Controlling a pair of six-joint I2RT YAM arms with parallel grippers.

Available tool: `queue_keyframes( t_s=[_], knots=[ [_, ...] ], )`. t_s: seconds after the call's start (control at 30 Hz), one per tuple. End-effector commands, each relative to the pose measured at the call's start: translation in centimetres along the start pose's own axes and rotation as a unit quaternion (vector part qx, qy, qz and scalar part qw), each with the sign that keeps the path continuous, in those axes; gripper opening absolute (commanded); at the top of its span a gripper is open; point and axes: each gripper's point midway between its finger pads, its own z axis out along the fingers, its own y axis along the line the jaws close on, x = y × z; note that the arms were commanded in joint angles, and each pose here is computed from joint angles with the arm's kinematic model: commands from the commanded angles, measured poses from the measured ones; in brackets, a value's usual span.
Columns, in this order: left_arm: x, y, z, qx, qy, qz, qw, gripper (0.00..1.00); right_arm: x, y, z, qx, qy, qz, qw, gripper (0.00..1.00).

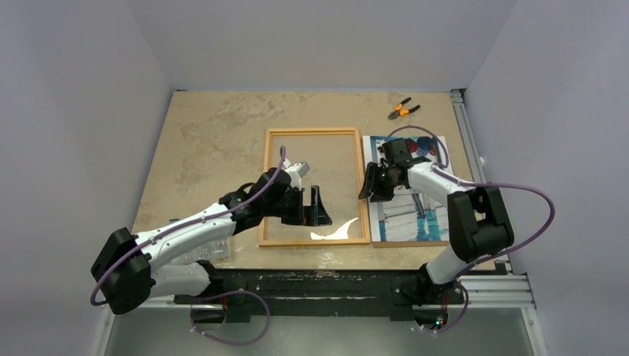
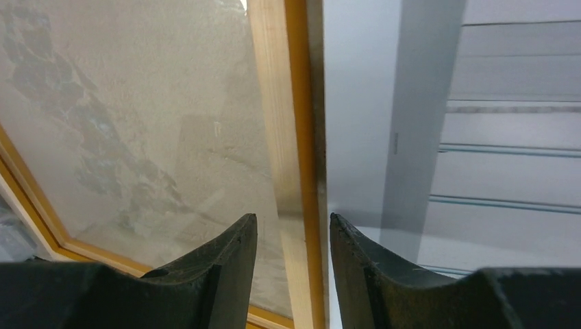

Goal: Put the photo into the frame

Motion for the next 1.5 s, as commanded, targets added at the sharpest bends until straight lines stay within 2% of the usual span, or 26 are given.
queue_keyframes(
  t_s=[0.0, 0.2, 0.43, 0.7, 0.87, 1.17, 1.33, 1.47],
  knots=[
    [-1.6, -1.4, -0.4, 0.013, -0.026, 0.004, 1.000, 0.97, -0.3, 2.9, 0.9, -0.026, 0.000, -0.012, 1.000, 0.42],
    [-1.5, -1.3, -0.6, 0.009, -0.027, 0.006, 1.000, 0.97, 0.0, 4.1, 2.7, -0.011, 0.018, -0.028, 0.999, 0.40],
    [-1.6, -1.6, -0.2, 0.014, -0.025, 0.006, 1.000, 0.97, 0.7, 6.7, 1.9, -0.055, 0.018, -0.051, 0.997, 0.42],
    [-1.5, -3.6, 1.5, 0.042, -0.009, 0.003, 0.999, 0.97, -0.5, 4.8, -2.4, -0.053, -0.044, -0.032, 0.997, 0.54],
    [-1.6, -5.6, 3.3, 0.070, 0.001, -0.003, 0.998, 0.97, -2.3, 0.8, -5.9, -0.054, -0.097, 0.031, 0.993, 0.54],
    [-2.2, -10.2, 7.2, 0.120, 0.002, -0.012, 0.993, 0.96, -3.0, -9.0, -9.9, 0.054, -0.171, 0.137, 0.974, 0.52],
    [-2.0, -11.2, 9.9, 0.104, 0.013, -0.014, 0.994, 0.96, -1.8, -12.8, -9.0, 0.083, -0.162, 0.195, 0.964, 0.51],
    [-2.1, -10.9, 11.8, 0.077, 0.015, -0.025, 0.997, 0.96, -0.1, -15.4, -7.2, 0.093, -0.130, 0.248, 0.955, 0.51]
  ],
)
